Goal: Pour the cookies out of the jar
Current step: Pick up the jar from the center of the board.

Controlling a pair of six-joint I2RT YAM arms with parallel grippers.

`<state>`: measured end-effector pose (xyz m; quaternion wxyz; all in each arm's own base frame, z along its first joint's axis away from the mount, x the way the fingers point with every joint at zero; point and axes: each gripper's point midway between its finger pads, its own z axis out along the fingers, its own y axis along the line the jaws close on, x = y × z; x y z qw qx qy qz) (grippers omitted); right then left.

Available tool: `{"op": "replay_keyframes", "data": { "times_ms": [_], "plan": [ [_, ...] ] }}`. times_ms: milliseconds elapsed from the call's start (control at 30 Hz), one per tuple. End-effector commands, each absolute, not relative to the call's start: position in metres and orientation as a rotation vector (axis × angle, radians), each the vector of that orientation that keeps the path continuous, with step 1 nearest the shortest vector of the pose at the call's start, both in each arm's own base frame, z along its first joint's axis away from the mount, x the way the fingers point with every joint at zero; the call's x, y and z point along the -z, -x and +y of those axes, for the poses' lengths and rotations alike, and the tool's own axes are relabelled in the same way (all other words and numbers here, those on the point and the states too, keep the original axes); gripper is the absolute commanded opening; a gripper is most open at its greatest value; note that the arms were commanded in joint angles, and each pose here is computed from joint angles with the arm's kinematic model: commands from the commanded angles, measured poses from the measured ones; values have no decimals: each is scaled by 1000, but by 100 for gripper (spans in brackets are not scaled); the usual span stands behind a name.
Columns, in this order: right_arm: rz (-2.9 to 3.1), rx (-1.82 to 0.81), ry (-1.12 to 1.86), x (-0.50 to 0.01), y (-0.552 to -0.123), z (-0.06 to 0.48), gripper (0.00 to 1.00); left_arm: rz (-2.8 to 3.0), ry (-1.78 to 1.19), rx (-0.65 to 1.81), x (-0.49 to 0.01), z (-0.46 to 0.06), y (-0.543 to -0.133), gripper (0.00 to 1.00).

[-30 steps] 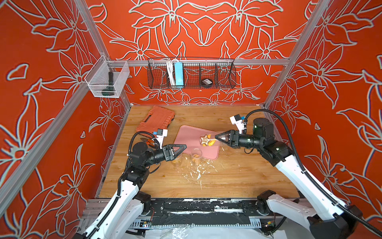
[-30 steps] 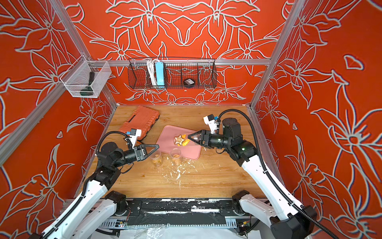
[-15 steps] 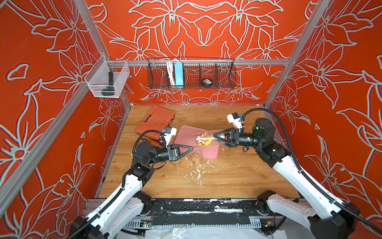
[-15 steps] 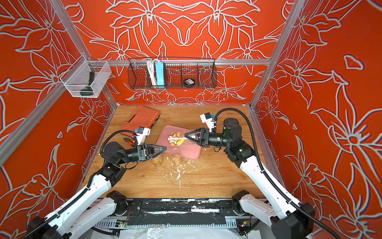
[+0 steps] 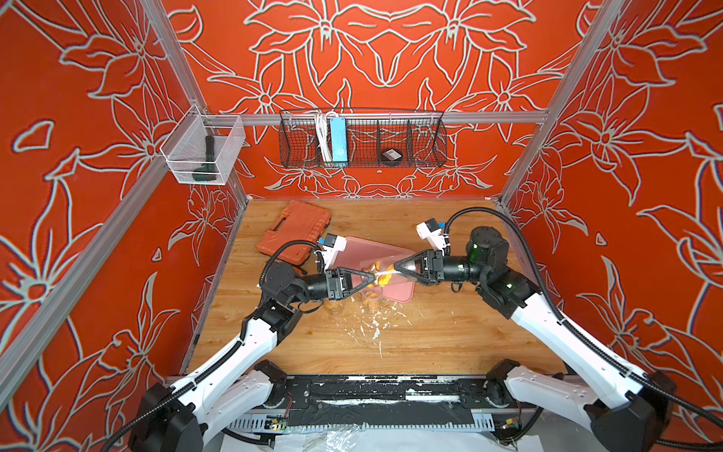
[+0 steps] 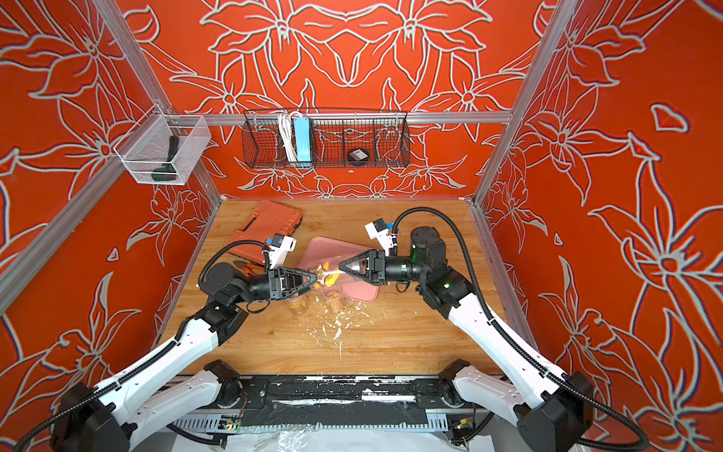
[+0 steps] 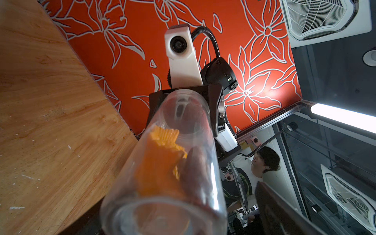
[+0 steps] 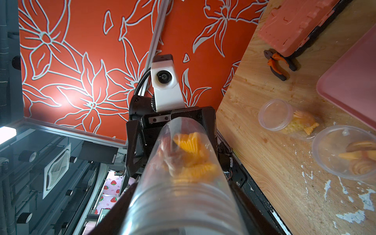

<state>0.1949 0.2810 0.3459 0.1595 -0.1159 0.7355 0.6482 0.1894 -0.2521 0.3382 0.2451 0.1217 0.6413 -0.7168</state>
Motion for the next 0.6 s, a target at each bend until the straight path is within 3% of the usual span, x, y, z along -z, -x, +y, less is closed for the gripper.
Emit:
{"op": "replay_keyframes", "data": {
  "times_ms": [0, 567],
  "plan": [
    [2066, -1861, 398, -348, -190, 286, 51, 1688, -379, 1985, -356, -254, -182, 96],
    [2101, -1857, 399, -334, -188, 291, 51, 1689, -345, 1980, -351, -253, -184, 66]
  ]
}}
